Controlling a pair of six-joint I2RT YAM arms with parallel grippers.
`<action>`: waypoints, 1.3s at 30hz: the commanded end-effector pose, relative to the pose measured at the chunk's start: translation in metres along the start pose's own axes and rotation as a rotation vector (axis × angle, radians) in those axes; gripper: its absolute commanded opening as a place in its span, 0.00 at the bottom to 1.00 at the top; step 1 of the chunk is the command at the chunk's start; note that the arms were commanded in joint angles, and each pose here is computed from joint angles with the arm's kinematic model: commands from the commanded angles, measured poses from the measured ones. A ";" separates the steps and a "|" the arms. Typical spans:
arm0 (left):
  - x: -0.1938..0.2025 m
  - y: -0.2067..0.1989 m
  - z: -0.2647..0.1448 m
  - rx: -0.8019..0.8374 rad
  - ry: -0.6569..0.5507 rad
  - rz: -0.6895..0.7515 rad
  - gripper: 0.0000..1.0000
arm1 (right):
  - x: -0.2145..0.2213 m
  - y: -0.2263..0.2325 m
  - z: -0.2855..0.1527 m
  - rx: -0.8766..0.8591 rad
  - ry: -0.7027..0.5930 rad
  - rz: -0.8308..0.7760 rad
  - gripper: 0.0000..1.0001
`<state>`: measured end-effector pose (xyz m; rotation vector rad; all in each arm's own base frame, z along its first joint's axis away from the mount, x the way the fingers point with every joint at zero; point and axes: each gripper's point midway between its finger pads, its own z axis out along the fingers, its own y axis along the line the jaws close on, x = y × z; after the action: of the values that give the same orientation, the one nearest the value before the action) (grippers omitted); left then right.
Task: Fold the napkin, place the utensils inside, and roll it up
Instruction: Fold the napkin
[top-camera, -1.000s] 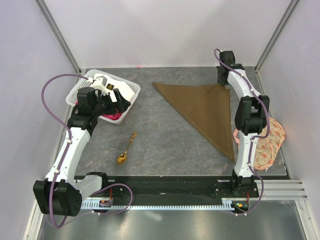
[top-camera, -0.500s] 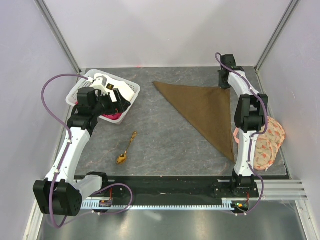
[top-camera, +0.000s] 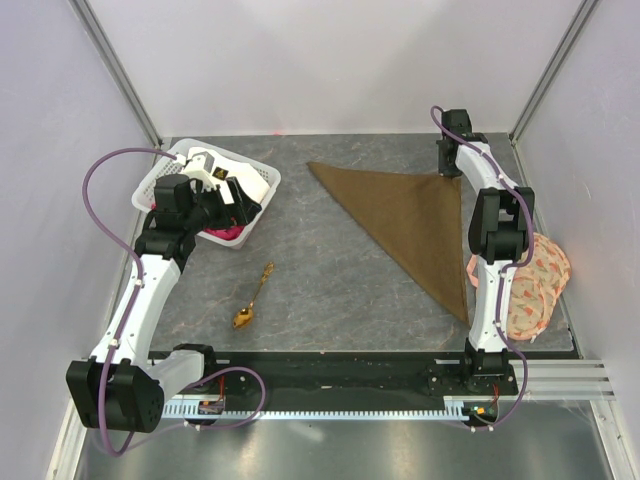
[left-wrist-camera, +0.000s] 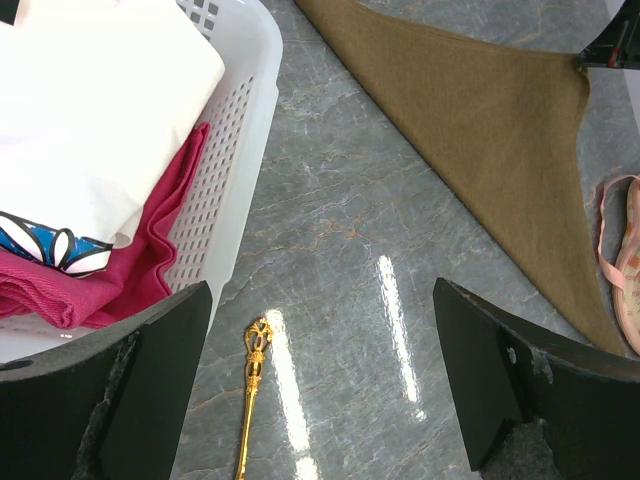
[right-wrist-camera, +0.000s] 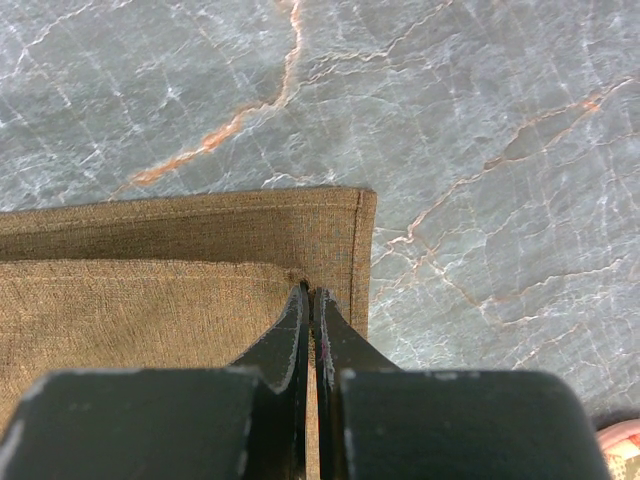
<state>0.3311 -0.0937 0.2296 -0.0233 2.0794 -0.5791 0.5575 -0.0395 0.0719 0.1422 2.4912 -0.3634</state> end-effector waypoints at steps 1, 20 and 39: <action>-0.005 -0.003 0.001 0.012 -0.017 0.000 0.99 | -0.021 -0.013 0.001 0.053 -0.055 0.013 0.00; -0.004 -0.003 0.003 0.019 -0.007 -0.004 0.99 | -0.050 -0.026 -0.014 0.093 -0.117 -0.012 0.78; -0.001 -0.010 0.003 0.053 0.004 -0.021 0.99 | 0.104 0.159 -0.162 -0.469 -0.079 -0.033 0.69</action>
<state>0.3313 -0.0965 0.2258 -0.0164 2.0933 -0.5974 0.4466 0.0712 0.0972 -0.0005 2.4858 -0.0451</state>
